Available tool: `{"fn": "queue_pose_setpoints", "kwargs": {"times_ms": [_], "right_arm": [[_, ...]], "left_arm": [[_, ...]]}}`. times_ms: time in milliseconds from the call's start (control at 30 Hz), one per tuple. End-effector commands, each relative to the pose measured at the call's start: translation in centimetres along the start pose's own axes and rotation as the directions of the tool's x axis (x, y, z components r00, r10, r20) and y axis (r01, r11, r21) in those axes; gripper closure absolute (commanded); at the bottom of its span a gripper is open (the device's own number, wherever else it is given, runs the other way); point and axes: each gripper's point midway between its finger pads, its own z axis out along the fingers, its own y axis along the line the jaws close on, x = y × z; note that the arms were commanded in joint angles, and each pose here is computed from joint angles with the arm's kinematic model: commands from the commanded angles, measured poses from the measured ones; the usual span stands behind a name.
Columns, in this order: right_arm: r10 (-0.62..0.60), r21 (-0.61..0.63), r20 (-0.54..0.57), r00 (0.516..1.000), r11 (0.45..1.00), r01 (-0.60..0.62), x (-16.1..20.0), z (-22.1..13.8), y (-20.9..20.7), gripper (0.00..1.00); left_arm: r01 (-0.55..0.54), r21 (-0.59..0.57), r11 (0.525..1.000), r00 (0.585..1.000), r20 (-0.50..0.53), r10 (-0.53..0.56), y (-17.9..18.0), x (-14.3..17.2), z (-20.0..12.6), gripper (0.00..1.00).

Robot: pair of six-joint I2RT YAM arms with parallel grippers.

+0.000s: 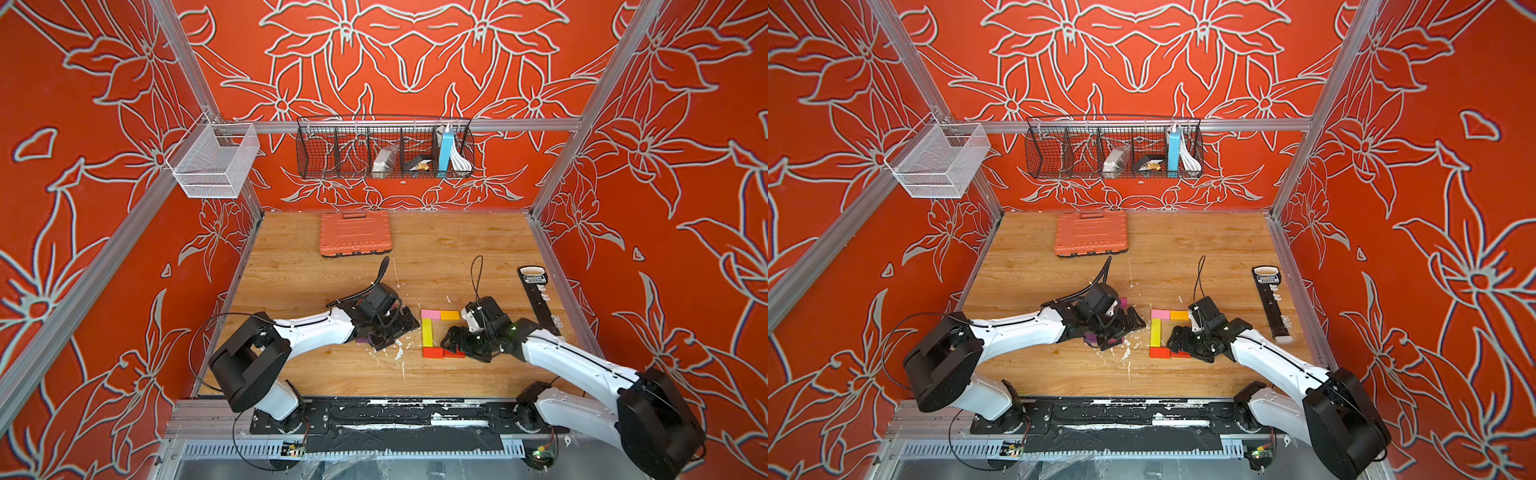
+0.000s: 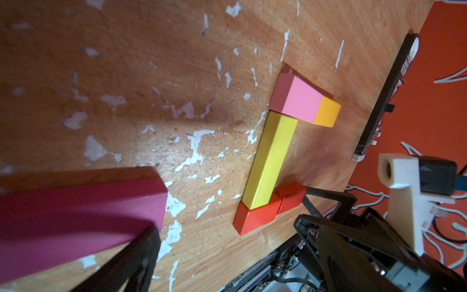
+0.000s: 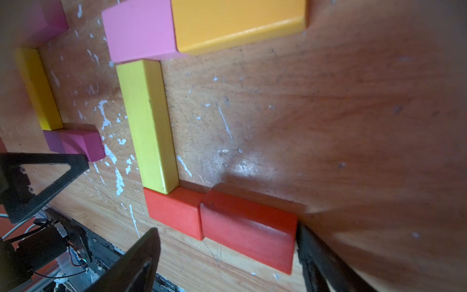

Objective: Assemble the letter c with building blocks
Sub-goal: Assemble the building block at the center of the board.

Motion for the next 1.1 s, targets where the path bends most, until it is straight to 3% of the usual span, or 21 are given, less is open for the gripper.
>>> {"fn": "queue_pose_setpoints", "kwargs": {"times_ms": [0,267,467,767,1067], "right_arm": [[0.019,0.043,-0.030,0.999,0.999,-0.018,0.6,0.5,-1.1,0.13],[0.027,0.071,-0.032,0.999,0.997,-0.025,0.7,0.1,-1.5,0.13],[0.003,0.123,0.044,0.999,0.992,-0.009,-0.3,-1.9,-1.8,0.13],[-0.117,0.075,0.046,0.992,0.991,0.114,-2.5,-2.6,1.4,0.15],[-0.157,0.051,0.014,0.987,0.986,0.156,-3.7,-1.3,3.5,0.16]], "left_arm": [[0.000,0.001,1.000,1.000,-0.007,0.000,-0.5,0.1,0.3,0.02],[0.001,0.000,1.000,1.000,-0.011,-0.001,-0.5,0.1,0.4,0.01],[-0.002,0.000,1.000,1.000,-0.013,0.002,-0.6,0.1,0.4,0.01],[0.002,-0.002,1.000,1.000,-0.021,-0.002,-0.6,0.3,0.7,0.01],[0.000,-0.004,1.000,1.000,-0.021,0.000,-0.7,0.2,0.7,0.02]]}}
